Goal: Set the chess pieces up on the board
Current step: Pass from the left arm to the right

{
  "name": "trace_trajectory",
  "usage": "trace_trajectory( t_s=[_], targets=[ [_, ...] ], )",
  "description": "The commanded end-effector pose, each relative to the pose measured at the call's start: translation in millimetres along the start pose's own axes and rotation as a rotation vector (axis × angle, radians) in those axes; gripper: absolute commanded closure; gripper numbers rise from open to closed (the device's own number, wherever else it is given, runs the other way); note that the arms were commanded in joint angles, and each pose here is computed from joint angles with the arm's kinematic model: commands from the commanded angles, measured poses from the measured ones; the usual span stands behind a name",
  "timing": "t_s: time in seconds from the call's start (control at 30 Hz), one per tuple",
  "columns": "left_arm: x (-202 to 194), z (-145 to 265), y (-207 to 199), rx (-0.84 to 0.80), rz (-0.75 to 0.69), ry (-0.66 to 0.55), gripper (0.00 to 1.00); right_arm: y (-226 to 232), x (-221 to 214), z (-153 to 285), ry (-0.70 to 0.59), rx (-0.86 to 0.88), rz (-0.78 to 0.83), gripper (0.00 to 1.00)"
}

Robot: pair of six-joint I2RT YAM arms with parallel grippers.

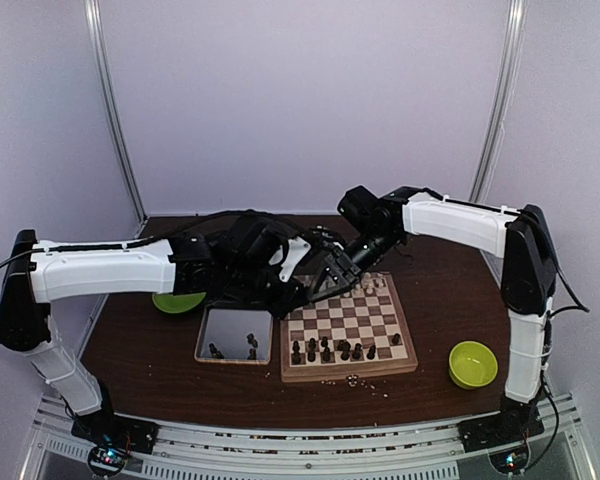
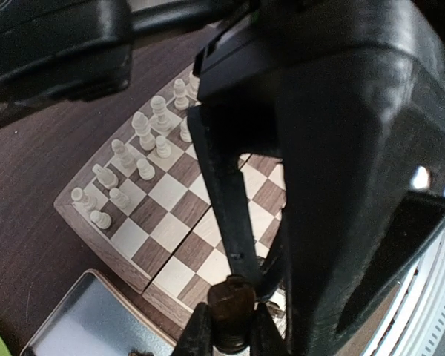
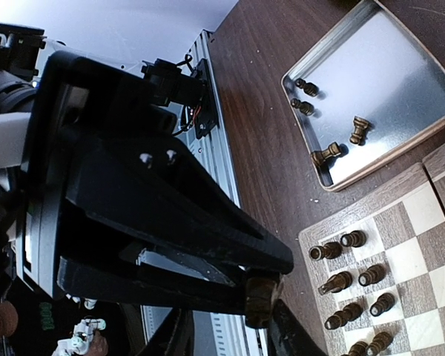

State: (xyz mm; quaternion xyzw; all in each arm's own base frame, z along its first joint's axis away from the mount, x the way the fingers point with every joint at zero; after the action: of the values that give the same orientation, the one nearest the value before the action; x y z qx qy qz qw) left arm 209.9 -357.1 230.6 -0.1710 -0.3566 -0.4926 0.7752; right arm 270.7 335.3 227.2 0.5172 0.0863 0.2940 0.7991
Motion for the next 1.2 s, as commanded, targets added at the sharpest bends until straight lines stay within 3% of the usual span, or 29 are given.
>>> trace_trajectory(
  t_s=[0.0, 0.1, 0.27, 0.63, 1.0, 1.17],
  targets=[
    [18.7, 2.9, -4.7, -0.024, -0.02, -0.074, 0.93, -4.2, 12.1, 0.4, -0.024, 0.016, 0.014, 0.7],
    [17.4, 2.2, -5.5, -0.028, -0.019, -0.072, 0.93, -6.8, 13.6, 1.4, -0.029, 0.024, 0.008, 0.72],
    [15.4, 0.9, -6.1, -0.033, -0.018, -0.066, 0.93, -3.6, 17.7, 13.3, -0.06, 0.026, 0.032, 0.65],
    [18.1, 0.0, -7.3, -0.046, -0.015, -0.073, 0.93, -6.6, 20.6, 21.0, -0.082, 0.01, 0.035, 0.63],
    [17.5, 0.3, -3.4, -0.003, -0.002, -0.064, 0.92, -0.4, 12.6, 16.7, -0.054, 0.049, 0.044, 0.62],
    [19.1, 0.9, -2.2, 0.008, 0.0, -0.069, 0.92, -4.8, 10.0, 10.6, -0.037, 0.051, 0.028, 0.68]
  ],
)
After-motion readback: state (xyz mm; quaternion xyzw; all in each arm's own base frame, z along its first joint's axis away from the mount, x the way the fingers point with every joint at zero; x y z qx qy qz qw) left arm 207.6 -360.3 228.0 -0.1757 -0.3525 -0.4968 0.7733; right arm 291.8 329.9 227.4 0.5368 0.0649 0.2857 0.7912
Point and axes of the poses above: each gripper's point midway between its finger pads, its own z axis back along the fingers, its own y axis along the line the jaws close on, x = y × z, the point moved 7 cm from there along z, back along the fingers, and after that the axes turned 15 degrees about -z, right-handed, at the moved point
